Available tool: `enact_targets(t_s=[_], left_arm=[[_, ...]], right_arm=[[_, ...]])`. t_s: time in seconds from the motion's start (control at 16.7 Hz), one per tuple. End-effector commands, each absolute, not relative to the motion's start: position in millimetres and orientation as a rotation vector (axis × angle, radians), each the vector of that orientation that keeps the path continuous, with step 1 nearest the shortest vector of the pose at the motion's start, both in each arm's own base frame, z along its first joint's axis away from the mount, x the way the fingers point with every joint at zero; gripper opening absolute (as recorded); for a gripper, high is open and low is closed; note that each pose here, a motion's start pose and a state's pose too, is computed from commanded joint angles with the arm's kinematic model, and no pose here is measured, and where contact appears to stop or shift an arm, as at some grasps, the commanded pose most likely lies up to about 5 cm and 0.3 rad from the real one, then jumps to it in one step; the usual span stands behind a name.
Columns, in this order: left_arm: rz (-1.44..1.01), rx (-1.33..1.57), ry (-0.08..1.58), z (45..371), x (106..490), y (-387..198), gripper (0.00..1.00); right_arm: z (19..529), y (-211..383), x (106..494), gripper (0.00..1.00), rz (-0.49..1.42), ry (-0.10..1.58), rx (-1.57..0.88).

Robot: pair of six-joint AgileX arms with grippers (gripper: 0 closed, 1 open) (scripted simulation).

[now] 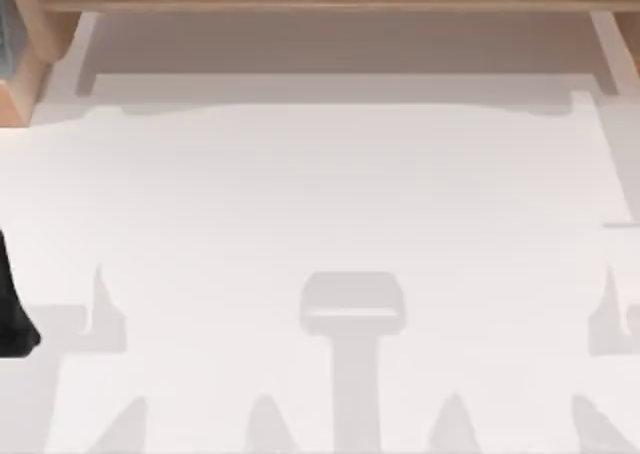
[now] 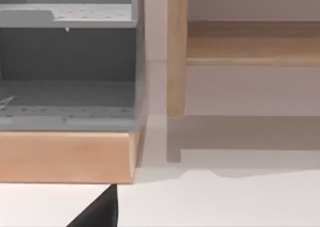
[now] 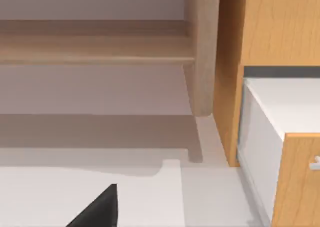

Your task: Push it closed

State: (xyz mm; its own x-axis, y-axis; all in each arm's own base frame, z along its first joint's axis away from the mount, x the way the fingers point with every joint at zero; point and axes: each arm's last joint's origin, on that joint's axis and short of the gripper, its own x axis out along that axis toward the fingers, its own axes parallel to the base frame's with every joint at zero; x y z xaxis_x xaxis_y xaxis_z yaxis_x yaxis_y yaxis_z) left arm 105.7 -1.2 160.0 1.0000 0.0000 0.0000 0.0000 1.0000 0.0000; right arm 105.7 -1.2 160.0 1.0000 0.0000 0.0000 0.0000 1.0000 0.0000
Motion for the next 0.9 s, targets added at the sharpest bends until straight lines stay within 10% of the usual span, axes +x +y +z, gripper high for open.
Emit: enact_targets(t_s=[0.9], left_arm=[[0.000, 0.000, 0.000, 160, 106, -1, 1.00]], right_arm=[[211, -54, 170, 1.00, 0.043, 0.046, 0.018]])
